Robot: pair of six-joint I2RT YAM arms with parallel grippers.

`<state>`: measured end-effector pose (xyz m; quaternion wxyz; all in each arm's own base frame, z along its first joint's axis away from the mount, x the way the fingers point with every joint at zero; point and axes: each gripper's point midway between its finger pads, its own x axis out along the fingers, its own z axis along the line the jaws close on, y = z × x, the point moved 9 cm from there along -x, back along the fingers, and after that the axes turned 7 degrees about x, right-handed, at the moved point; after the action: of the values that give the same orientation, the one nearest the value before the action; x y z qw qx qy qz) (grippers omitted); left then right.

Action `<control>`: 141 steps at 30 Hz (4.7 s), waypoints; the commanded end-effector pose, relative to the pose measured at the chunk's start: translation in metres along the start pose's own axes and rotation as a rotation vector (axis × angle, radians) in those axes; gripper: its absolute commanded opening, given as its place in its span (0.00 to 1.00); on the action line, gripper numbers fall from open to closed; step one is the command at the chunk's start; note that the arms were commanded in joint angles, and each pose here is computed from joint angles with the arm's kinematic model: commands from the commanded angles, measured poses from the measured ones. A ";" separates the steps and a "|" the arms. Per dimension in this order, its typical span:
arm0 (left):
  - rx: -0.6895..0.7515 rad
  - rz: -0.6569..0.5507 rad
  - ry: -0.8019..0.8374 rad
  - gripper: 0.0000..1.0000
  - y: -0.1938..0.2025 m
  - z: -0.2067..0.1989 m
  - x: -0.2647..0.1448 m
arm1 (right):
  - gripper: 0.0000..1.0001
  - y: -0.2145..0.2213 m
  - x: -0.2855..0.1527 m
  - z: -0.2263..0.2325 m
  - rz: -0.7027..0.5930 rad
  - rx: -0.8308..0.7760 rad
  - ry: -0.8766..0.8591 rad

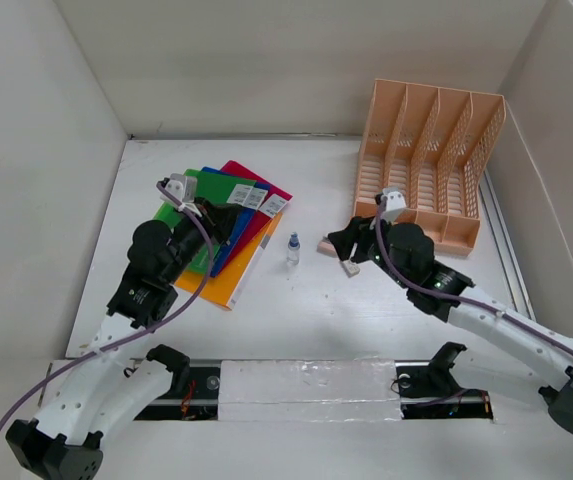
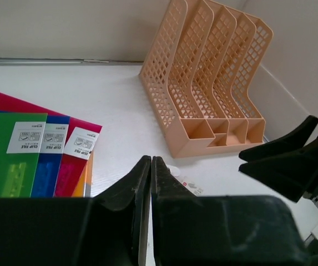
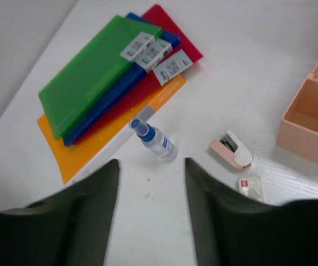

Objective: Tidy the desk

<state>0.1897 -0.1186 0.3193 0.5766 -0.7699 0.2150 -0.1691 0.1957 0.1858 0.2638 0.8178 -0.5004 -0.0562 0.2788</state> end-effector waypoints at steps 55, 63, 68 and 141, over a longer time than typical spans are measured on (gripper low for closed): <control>-0.001 -0.045 0.048 0.41 -0.016 -0.007 0.008 | 0.45 0.093 0.135 0.026 0.137 -0.248 0.130; -0.001 -0.033 0.049 0.41 -0.015 -0.007 0.010 | 0.44 0.097 0.141 0.022 0.148 -0.280 0.173; 0.001 -0.044 0.054 0.41 -0.017 -0.008 0.009 | 0.09 0.099 0.140 0.025 0.144 -0.271 0.172; -0.016 0.006 0.064 0.41 -0.009 -0.006 0.021 | 0.61 -0.012 0.125 -0.095 -0.085 0.009 0.610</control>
<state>0.2053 -0.1319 0.3052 0.5714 -0.7624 0.2620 -0.1537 0.3386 0.1632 0.1745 0.7885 -0.5715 0.2068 0.0946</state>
